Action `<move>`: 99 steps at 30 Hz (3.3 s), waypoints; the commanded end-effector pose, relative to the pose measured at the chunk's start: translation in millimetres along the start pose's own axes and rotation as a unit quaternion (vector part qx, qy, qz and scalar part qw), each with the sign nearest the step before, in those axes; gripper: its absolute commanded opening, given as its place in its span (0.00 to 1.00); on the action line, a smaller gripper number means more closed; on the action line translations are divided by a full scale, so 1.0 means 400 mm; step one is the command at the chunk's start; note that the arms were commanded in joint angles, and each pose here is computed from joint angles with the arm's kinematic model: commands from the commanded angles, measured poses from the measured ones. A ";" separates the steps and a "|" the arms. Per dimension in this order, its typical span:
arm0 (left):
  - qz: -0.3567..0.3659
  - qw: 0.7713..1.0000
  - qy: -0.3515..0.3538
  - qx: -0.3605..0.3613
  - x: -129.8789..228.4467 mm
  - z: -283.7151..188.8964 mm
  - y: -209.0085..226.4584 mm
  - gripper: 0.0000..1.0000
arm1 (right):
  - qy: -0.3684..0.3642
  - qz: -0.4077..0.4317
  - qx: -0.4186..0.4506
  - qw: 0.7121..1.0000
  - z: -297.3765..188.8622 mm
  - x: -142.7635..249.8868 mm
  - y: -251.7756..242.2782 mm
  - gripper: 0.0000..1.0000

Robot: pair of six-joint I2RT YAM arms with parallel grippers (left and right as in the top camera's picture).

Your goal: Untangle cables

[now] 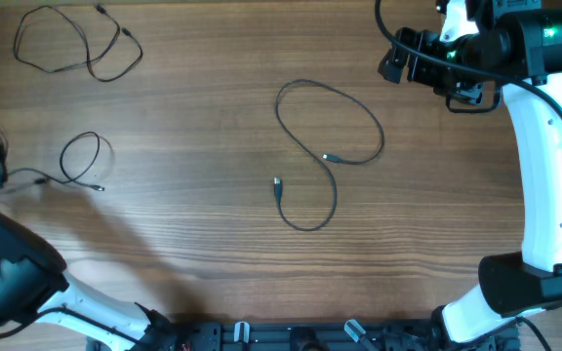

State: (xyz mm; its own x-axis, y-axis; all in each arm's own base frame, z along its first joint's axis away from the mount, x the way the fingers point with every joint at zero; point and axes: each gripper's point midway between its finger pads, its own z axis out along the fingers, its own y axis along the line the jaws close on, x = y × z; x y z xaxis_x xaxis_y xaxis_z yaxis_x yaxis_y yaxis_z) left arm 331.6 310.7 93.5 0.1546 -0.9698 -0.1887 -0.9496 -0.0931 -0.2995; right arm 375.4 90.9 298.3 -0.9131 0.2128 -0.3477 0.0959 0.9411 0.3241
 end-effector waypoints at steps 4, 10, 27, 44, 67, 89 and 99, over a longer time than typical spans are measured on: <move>0.137 0.989 0.045 0.016 0.165 0.007 -0.083 0.35 | 0.011 -0.011 -0.006 1.000 0.017 0.003 0.009 1.00; 0.165 0.978 0.116 -0.046 0.319 -0.009 -0.032 0.36 | 0.010 -0.012 -0.007 1.000 0.017 0.002 0.010 1.00; 0.056 0.985 -0.004 -0.162 0.116 0.033 0.133 0.95 | 0.010 -0.026 -0.008 1.000 0.020 0.001 0.014 1.00; 0.073 0.981 0.178 0.009 0.236 0.145 0.003 0.04 | 0.004 -0.025 -0.010 1.000 0.020 -0.006 0.017 1.00; 0.250 0.921 0.214 0.208 0.394 -0.344 -0.096 1.00 | 0.013 -0.028 -0.009 0.999 0.026 0.004 0.021 1.00; 0.537 0.804 0.243 0.083 1.312 -0.293 0.051 0.95 | 0.006 0.059 0.068 0.996 0.097 -0.084 -0.170 1.00; 0.580 0.810 0.029 0.079 1.404 -0.093 0.066 0.89 | 0.003 0.082 0.080 0.993 0.082 -0.093 -0.226 1.00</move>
State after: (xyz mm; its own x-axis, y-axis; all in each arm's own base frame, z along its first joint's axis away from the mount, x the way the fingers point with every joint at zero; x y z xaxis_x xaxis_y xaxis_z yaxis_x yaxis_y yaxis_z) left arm 372.5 -263.8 22.2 -0.8794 -0.3986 -0.2603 -0.3658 0.9157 -0.1663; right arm 409.3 9.8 259.6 -0.8822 0.3611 -0.3022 0.2930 0.9234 0.2479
